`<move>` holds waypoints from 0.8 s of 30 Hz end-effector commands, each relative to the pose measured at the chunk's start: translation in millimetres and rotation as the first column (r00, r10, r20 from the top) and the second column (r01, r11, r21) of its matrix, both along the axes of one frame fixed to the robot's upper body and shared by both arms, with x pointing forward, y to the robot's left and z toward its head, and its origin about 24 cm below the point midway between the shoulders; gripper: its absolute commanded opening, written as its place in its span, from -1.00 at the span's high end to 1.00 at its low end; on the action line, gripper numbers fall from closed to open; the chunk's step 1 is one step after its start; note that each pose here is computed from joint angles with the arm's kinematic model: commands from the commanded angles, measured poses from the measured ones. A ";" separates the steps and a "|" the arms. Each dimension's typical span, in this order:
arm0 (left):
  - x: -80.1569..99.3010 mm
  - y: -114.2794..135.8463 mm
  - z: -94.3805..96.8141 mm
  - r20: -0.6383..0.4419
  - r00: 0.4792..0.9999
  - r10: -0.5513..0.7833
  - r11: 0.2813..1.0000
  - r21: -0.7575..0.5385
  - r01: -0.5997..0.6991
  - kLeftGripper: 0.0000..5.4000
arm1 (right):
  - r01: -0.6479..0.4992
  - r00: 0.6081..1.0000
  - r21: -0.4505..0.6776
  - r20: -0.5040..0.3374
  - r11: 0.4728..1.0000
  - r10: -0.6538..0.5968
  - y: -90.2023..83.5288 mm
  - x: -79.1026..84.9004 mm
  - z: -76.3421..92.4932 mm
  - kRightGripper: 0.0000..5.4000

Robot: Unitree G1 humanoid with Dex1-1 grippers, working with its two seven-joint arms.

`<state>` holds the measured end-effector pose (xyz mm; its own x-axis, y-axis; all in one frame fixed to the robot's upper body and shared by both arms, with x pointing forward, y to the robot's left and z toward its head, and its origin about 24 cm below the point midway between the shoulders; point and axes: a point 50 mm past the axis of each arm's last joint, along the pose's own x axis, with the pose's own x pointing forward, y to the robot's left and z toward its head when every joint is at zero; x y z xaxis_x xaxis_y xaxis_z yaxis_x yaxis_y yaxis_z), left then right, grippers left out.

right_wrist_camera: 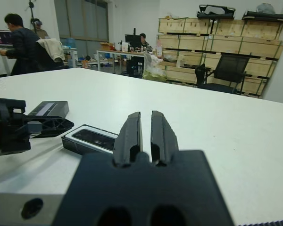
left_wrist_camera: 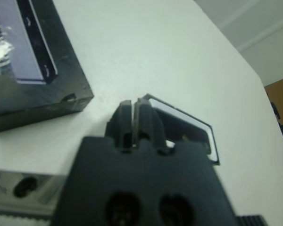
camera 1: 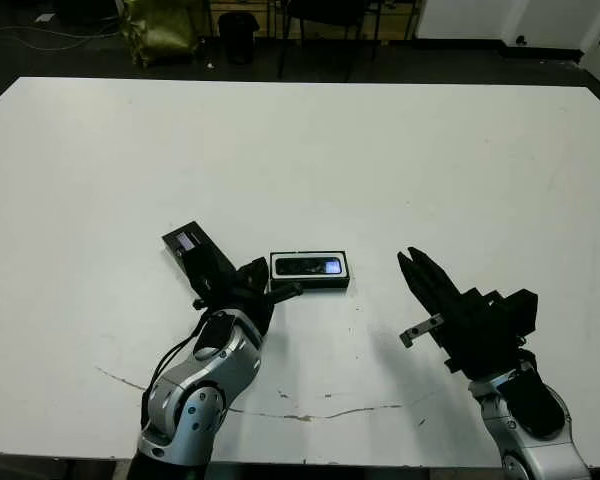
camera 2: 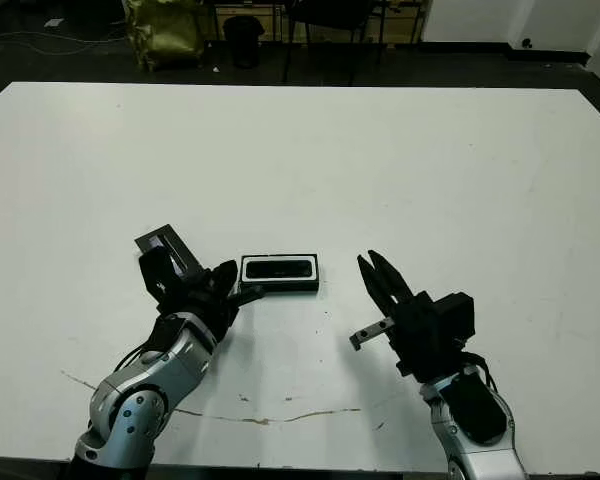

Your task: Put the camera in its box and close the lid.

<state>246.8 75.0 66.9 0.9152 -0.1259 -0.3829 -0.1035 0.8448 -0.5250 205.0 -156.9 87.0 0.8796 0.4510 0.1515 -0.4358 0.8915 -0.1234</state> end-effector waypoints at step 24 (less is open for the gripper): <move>-7.1 -24.3 -9.3 -0.097 0.994 0.055 0.990 -0.121 -0.067 1.00 | 0.009 0.999 -0.019 -0.047 1.000 -0.010 -7.4 -2.4 -8.0 1.00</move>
